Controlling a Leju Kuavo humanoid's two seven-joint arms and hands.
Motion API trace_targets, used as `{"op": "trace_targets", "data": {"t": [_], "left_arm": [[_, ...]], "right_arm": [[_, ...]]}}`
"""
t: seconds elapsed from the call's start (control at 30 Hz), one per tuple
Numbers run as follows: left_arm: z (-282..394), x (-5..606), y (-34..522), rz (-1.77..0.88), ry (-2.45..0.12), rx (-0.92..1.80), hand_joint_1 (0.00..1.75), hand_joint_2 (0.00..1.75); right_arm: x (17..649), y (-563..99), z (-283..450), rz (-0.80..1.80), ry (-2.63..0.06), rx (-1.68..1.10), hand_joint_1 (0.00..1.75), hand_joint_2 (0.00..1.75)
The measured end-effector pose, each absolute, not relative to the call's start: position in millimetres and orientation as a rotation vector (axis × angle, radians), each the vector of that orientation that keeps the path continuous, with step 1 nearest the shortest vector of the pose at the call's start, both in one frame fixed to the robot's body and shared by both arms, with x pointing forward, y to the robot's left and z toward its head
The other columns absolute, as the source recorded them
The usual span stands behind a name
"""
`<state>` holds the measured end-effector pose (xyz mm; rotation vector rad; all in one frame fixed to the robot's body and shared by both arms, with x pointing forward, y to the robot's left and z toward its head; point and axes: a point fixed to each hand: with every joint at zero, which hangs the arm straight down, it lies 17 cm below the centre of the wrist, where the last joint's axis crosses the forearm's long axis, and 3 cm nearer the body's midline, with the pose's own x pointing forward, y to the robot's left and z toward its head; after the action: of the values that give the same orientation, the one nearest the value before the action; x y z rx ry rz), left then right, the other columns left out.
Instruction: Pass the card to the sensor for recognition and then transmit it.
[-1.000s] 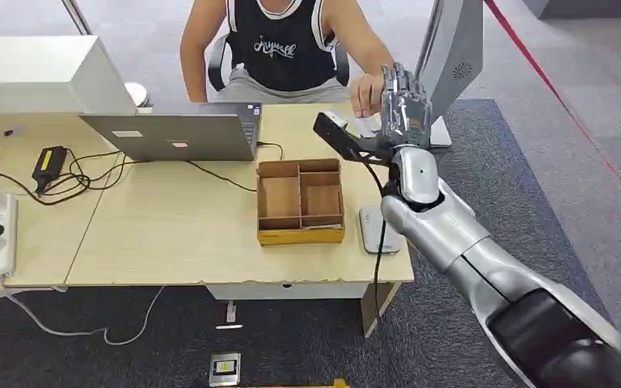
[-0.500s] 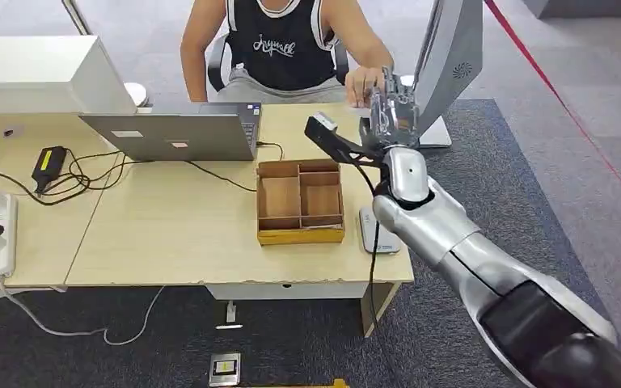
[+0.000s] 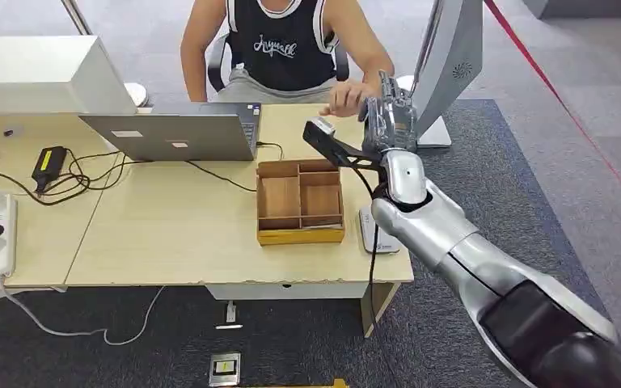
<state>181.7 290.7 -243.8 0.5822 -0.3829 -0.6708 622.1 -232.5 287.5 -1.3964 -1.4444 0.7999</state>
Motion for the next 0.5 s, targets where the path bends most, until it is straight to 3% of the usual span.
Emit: {"op": "trace_targets", "data": {"t": [0.5], "left_arm": [[-243.9, 179.3, 291.6, -0.664, -0.383, 0.587, 0.00, 0.00]], "right_arm": [[620.1, -225.1, 282.2, 0.815, -1.470, -1.379, 1.75, 1.75]]}}
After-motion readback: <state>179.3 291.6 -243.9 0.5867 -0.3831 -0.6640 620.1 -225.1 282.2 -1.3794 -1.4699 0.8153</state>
